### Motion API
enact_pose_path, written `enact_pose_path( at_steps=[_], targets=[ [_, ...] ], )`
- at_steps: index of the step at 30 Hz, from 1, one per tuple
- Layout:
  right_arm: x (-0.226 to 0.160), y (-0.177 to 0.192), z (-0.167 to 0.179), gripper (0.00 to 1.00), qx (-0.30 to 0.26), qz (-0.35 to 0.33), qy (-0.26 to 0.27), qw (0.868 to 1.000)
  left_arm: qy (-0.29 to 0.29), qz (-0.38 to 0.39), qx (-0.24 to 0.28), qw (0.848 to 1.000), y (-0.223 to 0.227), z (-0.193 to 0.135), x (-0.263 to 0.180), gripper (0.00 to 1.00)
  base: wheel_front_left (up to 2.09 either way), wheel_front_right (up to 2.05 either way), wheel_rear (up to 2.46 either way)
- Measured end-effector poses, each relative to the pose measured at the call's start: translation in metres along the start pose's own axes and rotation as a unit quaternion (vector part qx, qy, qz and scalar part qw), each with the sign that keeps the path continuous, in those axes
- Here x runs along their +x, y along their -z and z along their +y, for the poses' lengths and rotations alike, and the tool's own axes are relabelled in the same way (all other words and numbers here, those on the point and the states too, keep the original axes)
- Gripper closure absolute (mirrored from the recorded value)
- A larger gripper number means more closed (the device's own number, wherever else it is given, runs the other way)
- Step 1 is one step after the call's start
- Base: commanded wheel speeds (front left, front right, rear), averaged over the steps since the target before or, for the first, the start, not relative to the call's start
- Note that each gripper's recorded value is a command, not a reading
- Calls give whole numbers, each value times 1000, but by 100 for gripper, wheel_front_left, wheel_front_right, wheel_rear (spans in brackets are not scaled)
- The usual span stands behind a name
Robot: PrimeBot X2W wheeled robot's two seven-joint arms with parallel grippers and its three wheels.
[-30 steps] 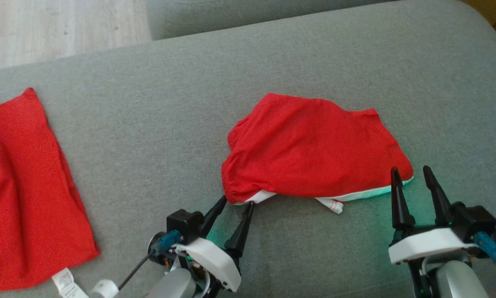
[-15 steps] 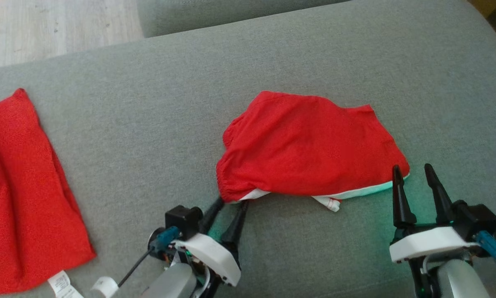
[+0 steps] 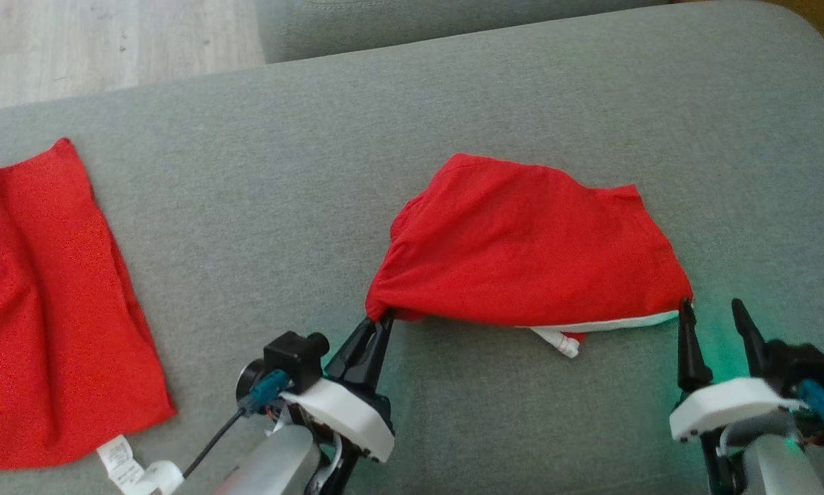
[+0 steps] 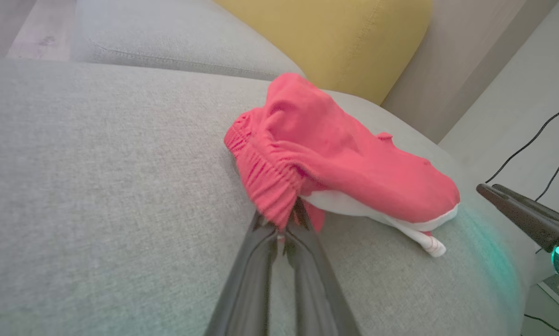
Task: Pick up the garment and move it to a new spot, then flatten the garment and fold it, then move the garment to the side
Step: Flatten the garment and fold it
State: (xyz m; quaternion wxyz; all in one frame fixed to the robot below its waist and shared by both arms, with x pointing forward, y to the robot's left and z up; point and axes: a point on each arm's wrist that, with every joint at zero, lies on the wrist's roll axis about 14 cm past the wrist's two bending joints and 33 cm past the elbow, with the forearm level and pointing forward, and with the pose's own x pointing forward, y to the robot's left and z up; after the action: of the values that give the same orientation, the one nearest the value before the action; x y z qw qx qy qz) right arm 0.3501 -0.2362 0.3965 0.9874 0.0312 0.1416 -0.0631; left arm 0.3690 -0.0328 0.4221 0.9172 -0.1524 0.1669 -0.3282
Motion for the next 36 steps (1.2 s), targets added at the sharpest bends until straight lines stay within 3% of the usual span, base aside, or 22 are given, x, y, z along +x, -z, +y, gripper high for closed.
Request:
enact_pose_path(
  at_steps=[12,22,23,24,31,36],
  targets=[
    [12,38,8,0,1,87,-8,996,-9,-35,7,999,-24,3,-5,100,0,0,0],
    [13,41,17,0,4,95,-22,995,-7,-33,8,999,-23,0,-5,100,0,0,0],
    [14,40,19,55,5,95,-25,995,-7,-33,8,999,-23,0,-5,100,0,0,0],
    [14,40,19,100,5,95,-25,995,-7,-33,8,999,-23,0,-5,100,0,0,0],
    [14,34,32,100,18,83,-43,996,-15,-35,19,999,-27,3,-9,100,0,0,0],
    [21,-14,48,100,42,1,-65,997,-25,-29,49,998,-32,16,-18,100,0,0,0]
  ],
)
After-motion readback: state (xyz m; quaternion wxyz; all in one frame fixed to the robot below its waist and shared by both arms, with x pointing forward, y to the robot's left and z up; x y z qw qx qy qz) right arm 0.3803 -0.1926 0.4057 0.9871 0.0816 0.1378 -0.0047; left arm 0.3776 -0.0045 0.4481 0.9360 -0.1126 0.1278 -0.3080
